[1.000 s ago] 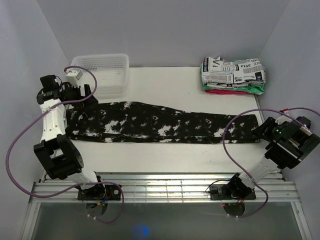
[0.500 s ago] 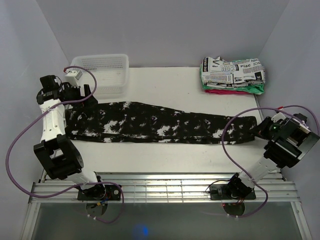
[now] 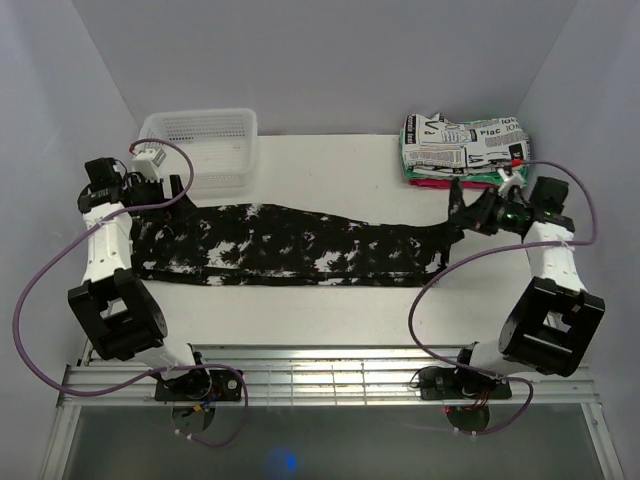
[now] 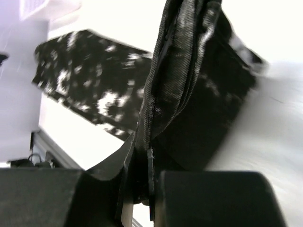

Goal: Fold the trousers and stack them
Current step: Fold the trousers

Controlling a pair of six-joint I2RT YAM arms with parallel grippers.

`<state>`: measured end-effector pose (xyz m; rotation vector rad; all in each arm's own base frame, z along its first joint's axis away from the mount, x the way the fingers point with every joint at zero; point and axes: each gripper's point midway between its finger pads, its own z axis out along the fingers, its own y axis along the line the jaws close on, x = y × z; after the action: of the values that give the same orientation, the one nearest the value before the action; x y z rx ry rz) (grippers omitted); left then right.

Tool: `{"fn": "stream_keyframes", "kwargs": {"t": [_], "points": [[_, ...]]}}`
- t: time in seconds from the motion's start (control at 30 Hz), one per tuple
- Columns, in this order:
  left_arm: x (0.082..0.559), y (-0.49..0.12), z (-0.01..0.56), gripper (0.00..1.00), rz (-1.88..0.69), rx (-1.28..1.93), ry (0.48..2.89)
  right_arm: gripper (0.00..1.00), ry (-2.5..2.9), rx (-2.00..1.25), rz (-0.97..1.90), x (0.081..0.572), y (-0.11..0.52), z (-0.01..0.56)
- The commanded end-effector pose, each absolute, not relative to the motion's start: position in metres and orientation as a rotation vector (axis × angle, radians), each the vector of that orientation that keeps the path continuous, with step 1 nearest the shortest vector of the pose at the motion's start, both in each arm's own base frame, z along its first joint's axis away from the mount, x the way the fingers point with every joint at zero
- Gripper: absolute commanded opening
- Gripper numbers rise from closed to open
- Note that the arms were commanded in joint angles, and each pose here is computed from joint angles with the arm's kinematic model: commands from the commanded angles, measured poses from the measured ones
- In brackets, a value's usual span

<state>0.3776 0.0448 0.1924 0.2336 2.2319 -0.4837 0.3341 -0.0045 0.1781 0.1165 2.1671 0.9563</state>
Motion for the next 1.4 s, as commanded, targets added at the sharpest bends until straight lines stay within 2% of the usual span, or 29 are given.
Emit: {"fn": "stream_keyframes", "kwargs": {"t": [0.0,0.27,0.4,0.53,0.63,0.87,1.1,1.27,1.3,1.33,1.37], "points": [[0.375,0.043,0.207,0.98,-0.465,0.201,2.204,0.08,2.062,-0.029,1.09,0.35,0.066,0.215],[0.376,0.055,0.197,0.98,-0.448,0.015,2.278,0.08,2.092,-0.268,1.256,0.351,0.219,0.201],[0.376,0.062,0.197,0.98,-0.444,-0.037,2.281,0.08,2.101,-0.324,1.278,0.355,0.27,0.191],[0.371,0.068,0.178,0.98,-0.476,-0.111,2.331,0.08,2.148,-0.317,1.262,0.369,0.312,0.177],[0.364,0.07,0.163,0.98,-0.538,-0.184,2.352,0.08,2.185,-0.376,1.309,0.362,0.352,0.16],[0.352,0.081,0.146,0.98,-0.55,-0.247,2.379,0.08,2.159,-0.451,1.337,0.358,0.412,0.162],[0.348,0.08,0.146,0.98,-0.553,-0.236,2.379,0.08,2.239,-0.482,1.293,0.35,0.441,0.113],[0.345,0.081,0.147,0.98,-0.54,-0.225,2.379,0.08,2.229,-0.514,1.314,0.344,0.455,0.1],[0.345,0.08,0.147,0.98,-0.541,-0.226,2.38,0.13,2.236,-0.53,1.329,0.339,0.458,0.095],[0.344,0.08,0.147,0.98,-0.543,-0.218,2.38,0.24,2.232,-0.542,1.337,0.338,0.462,0.095],[0.344,0.078,0.149,0.98,-0.553,-0.209,2.375,0.45,2.237,-0.548,1.34,0.336,0.463,0.094]]}}
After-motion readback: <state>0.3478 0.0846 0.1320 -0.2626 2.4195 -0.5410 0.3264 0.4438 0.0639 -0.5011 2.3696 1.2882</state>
